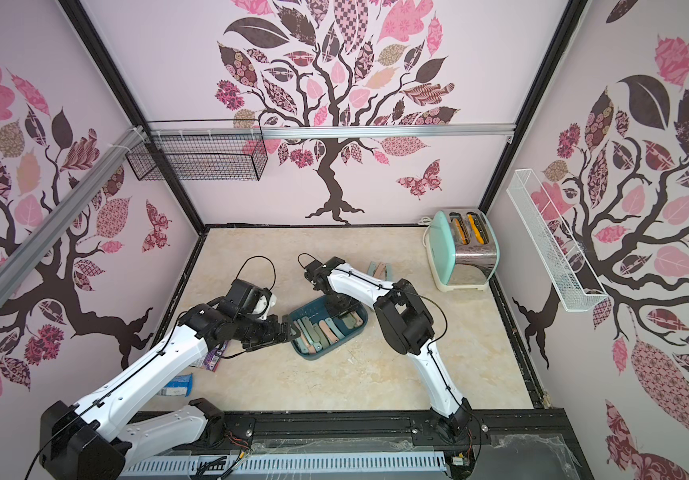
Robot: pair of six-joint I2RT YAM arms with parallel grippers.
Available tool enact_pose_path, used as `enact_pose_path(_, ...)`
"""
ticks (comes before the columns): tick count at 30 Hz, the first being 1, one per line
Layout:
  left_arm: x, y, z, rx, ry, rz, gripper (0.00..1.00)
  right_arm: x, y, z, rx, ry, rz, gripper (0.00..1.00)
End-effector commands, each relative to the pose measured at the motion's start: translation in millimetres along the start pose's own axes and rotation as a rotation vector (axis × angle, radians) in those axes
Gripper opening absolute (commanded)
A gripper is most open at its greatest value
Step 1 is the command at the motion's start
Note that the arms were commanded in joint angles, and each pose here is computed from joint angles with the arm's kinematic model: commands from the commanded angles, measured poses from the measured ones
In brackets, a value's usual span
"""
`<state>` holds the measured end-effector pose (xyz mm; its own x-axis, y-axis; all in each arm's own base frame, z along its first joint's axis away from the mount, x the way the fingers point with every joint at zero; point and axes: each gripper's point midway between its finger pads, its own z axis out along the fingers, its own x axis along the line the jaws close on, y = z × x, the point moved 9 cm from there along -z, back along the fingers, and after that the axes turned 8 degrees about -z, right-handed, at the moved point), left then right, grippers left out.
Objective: Take the fruit knife out of the storage box
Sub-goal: Pick up the fruit knife from the storage box.
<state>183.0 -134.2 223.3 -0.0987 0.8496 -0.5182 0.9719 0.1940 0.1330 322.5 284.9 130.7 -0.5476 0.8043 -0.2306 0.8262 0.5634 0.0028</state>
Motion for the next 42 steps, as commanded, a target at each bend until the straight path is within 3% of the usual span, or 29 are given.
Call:
enact_pose_path(1, -1.3, 0.8, 0.0, 0.01, -0.009, 0.016, 0.98, 6.6, 6.8, 10.9, 0.009, 0.041, -0.004, 0.28)
enact_pose_path(6, -1.1, 0.6, 0.7, 0.016, -0.006, 0.02, 0.98, 10.2, 10.3, 14.5, 0.018, 0.064, -0.005, 0.09)
enact_pose_path(10, -1.3, 0.8, 1.2, 0.02, -0.007, 0.021, 0.98, 11.7, 13.2, 13.0, 0.013, 0.082, -0.005, 0.09)
enact_pose_path(18, 1.2, -0.6, 4.4, 0.032, 0.0, 0.023, 0.98, 16.2, 15.5, 20.3, 0.036, 0.105, -0.009, 0.21)
enact_pose_path(26, 4.3, -2.1, 7.5, 0.041, 0.005, 0.023, 0.98, 22.1, 15.0, 37.7, 0.079, 0.121, -0.015, 0.17)
enact_pose_path(28, 3.9, -2.2, 7.5, 0.04, 0.002, 0.024, 0.98, 22.4, 15.4, 38.1, 0.083, 0.123, -0.013, 0.12)
enact_pose_path(42, -22.6, 25.4, 5.5, 0.014, -0.03, 0.079, 0.98, -16.7, 21.0, -46.5, -0.079, 0.171, 0.105, 0.08)
